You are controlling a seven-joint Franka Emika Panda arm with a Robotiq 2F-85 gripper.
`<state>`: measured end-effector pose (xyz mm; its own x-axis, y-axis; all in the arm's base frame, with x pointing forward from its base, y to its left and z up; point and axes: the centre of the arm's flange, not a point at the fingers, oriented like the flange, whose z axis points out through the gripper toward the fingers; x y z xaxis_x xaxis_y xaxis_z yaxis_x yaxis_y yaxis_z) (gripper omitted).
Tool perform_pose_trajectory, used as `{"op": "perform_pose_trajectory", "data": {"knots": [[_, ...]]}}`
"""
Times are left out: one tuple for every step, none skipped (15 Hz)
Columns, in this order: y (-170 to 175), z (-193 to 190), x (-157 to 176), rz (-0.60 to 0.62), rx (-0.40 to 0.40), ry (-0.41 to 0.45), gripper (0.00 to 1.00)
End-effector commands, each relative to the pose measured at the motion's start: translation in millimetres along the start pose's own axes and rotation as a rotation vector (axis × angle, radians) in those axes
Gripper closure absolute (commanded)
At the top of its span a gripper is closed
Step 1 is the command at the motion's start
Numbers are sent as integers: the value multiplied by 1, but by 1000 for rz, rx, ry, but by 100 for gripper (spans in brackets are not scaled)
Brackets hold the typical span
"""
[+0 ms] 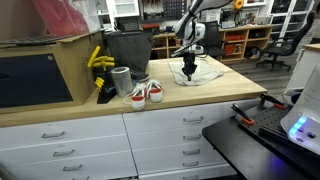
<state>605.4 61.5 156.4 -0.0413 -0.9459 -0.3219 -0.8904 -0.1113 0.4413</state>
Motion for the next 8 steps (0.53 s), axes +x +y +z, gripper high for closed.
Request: {"op": "perform_pose_trajectory", "data": {"knots": [[8,-13,-8,33,41,-36,100],[9,-15,-9,32,44,-42,100],[10,-17,-9,31,46,-49,100],[10,-19,-10,31,49,-54,100],[10,-21,-11,32,54,-58,100],[11,-23,-12,27,48,-64,100],[11,-25,-12,25,50,-63,100],[12,-27,-13,17,44,-64,100]]}}
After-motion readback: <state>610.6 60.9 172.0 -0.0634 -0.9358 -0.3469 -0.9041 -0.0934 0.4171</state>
